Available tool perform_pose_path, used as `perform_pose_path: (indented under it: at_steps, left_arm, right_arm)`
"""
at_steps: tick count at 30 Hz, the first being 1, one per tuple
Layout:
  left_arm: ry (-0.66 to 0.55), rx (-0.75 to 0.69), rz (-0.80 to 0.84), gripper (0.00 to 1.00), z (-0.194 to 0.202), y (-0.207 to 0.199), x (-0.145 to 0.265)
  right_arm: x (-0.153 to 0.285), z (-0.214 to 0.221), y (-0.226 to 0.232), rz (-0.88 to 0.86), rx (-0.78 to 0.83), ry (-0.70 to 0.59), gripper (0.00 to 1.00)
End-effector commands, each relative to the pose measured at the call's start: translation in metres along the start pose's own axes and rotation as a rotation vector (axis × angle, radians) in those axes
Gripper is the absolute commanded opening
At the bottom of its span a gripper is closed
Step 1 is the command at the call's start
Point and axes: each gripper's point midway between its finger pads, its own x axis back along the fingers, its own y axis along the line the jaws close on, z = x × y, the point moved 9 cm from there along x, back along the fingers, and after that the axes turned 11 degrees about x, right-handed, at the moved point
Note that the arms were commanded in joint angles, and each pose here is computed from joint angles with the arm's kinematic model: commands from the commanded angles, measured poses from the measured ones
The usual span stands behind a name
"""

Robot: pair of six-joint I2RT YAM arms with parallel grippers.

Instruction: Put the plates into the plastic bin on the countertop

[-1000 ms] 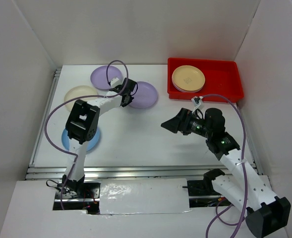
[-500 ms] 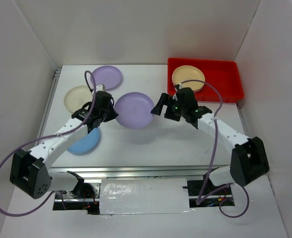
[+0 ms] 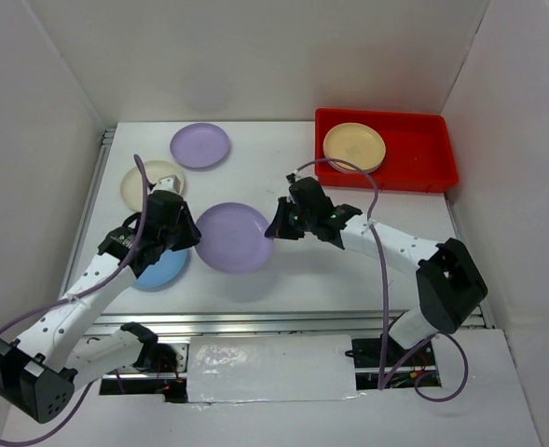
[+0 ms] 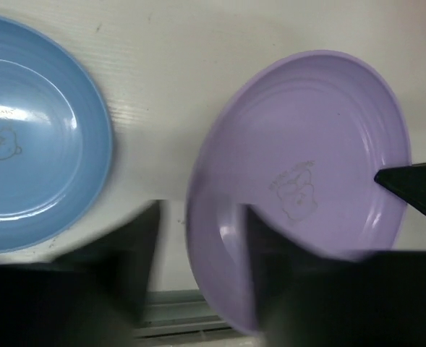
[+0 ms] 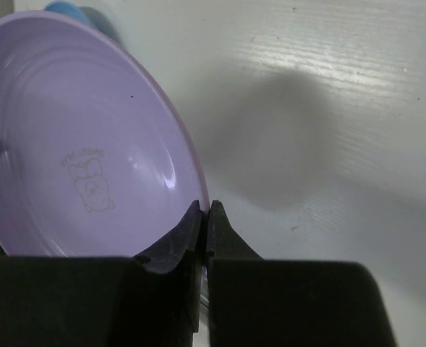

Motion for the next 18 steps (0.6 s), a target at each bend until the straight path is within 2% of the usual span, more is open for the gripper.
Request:
perform_pose_path:
  at_steps: [1, 2, 6, 7, 9, 10, 11, 12, 13, 14, 15, 16, 18]
  left_arm:
    - [-0.049, 0.032, 0.043, 0.89, -0.016, -0.010, 0.021]
    - [-0.083, 0.037, 0.027, 0.99, -0.023, -0.010, 0.029]
    - [-0.177, 0.012, -0.058, 0.99, -0.036, 0.005, 0.069]
    - [-0.214, 0.013, -0.062, 0.99, -0.038, 0.011, 0.083]
    - [-0.263, -0.022, -0.089, 0.99, -0.043, 0.021, 0.105]
    - [-0.289, -0.029, -0.074, 0.99, -0.043, 0.025, 0.116]
    - [-0.292, -0.072, -0.076, 0.99, -0.042, 0.030, 0.119]
    - [-0.311, -0.087, -0.056, 0.99, -0.041, 0.033, 0.124]
    - [-0.319, -0.104, -0.058, 0.99, -0.039, 0.036, 0.124]
    - [-0.319, -0.110, -0.081, 0.99, -0.035, 0.041, 0.119]
    - [-0.336, -0.093, -0.091, 0.99, -0.032, 0.044, 0.119]
    - [-0.377, -0.078, -0.089, 0.99, -0.032, 0.049, 0.123]
    - [-0.402, -0.053, -0.069, 0.99, -0.025, 0.055, 0.121]
  right_arm:
    - [0.000, -0.004, -0.003, 0.112, -0.004, -0.017, 0.00]
    - [0.003, -0.010, -0.007, 0.141, -0.013, -0.032, 0.00]
    - [0.025, -0.060, -0.037, 0.226, -0.098, -0.143, 0.00]
    - [0.033, -0.076, -0.065, 0.293, -0.162, -0.170, 0.00]
    - [0.049, -0.111, -0.092, 0.388, -0.238, -0.272, 0.00]
    - [0.048, -0.119, -0.110, 0.428, -0.283, -0.281, 0.00]
    - [0.060, -0.134, -0.140, 0.485, -0.347, -0.328, 0.00]
    - [0.069, -0.153, -0.152, 0.502, -0.388, -0.380, 0.00]
    - [0.060, -0.156, -0.171, 0.537, -0.423, -0.362, 0.00]
    - [0.066, -0.166, -0.196, 0.585, -0.468, -0.383, 0.00]
    - [0.074, -0.190, -0.202, 0.595, -0.476, -0.434, 0.00]
    - [0.057, -0.185, -0.226, 0.664, -0.514, -0.361, 0.00]
    - [0.053, -0.205, -0.261, 0.711, -0.550, -0.350, 0.00]
